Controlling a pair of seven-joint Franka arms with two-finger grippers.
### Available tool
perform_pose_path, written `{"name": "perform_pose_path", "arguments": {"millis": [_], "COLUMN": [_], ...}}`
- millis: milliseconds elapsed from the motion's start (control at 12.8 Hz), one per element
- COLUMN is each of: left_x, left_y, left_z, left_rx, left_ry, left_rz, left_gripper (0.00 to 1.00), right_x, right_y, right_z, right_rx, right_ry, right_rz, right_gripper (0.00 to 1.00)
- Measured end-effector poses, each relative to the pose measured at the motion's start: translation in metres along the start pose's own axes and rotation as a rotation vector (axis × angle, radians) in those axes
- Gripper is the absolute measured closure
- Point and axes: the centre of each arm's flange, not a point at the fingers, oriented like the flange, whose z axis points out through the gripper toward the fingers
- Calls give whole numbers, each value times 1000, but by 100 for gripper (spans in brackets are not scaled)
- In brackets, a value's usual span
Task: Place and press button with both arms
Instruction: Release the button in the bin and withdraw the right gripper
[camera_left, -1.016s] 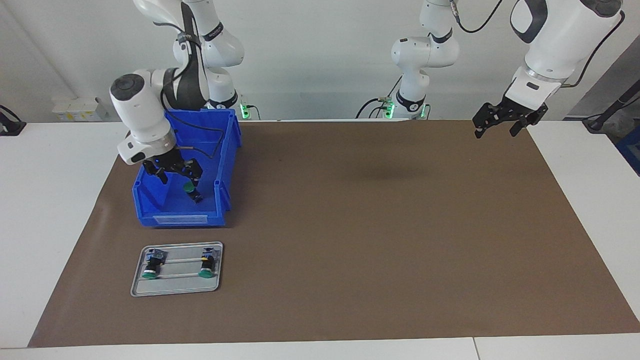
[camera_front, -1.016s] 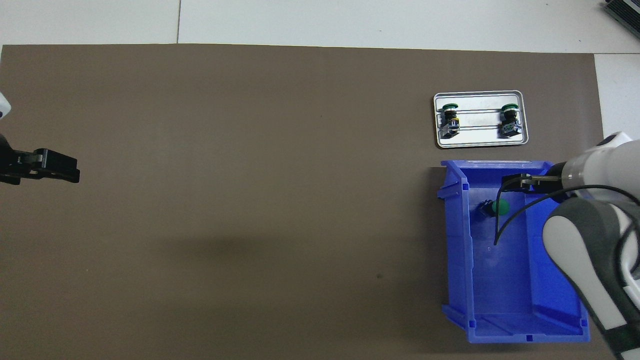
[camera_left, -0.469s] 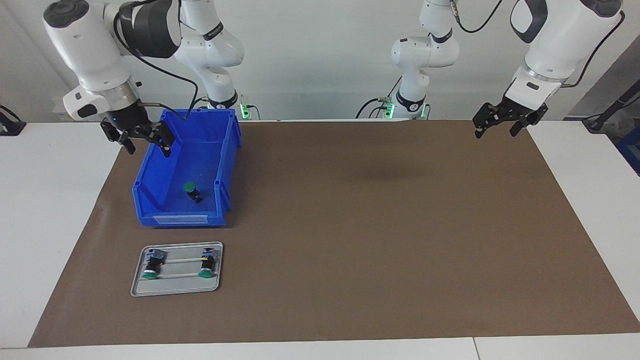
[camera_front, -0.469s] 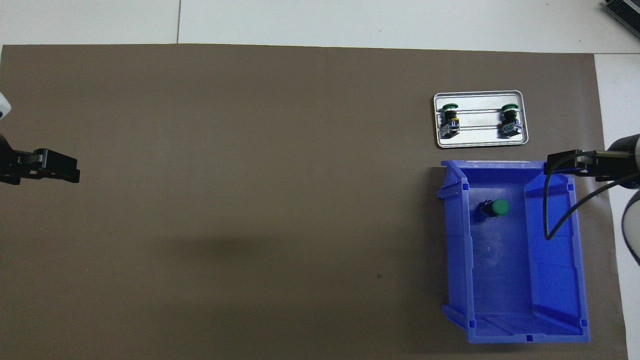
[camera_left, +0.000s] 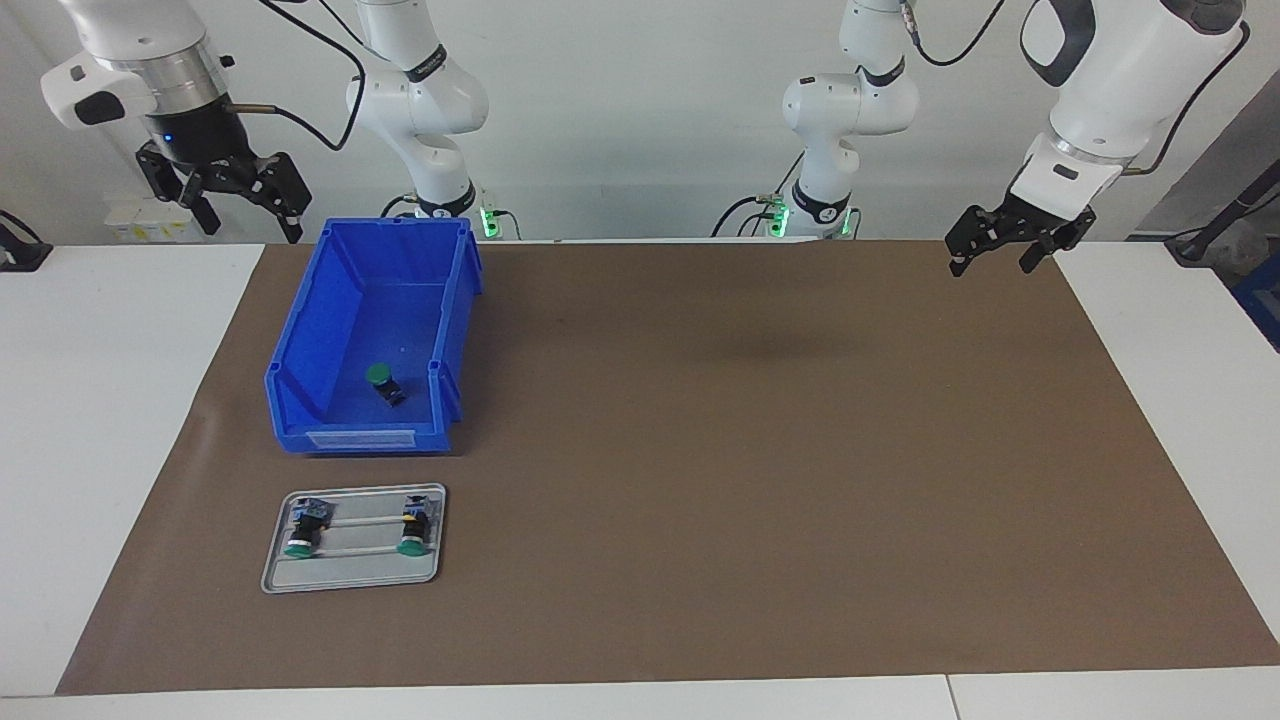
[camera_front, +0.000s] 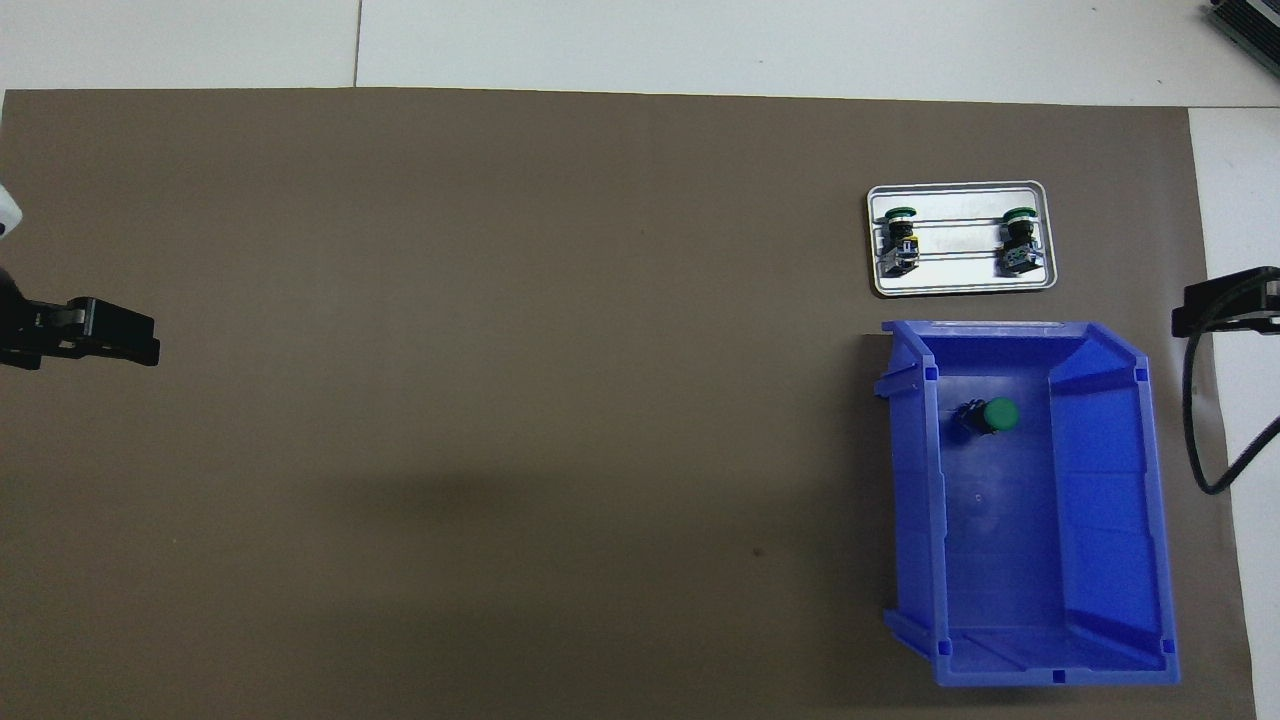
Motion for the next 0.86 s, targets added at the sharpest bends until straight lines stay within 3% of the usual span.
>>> {"name": "perform_pose_path", "arguments": {"millis": [859], "left_x": [0], "left_y": [0], "left_z": [0], "left_rx": [0], "left_ry": [0], "left_rz": [0], "left_gripper": [0], "right_x": [-3], "right_y": [-3], "right_z": [8], "right_rx": [-8], "right_ry": [-17], "right_rz": [-47], "right_gripper": [0]}}
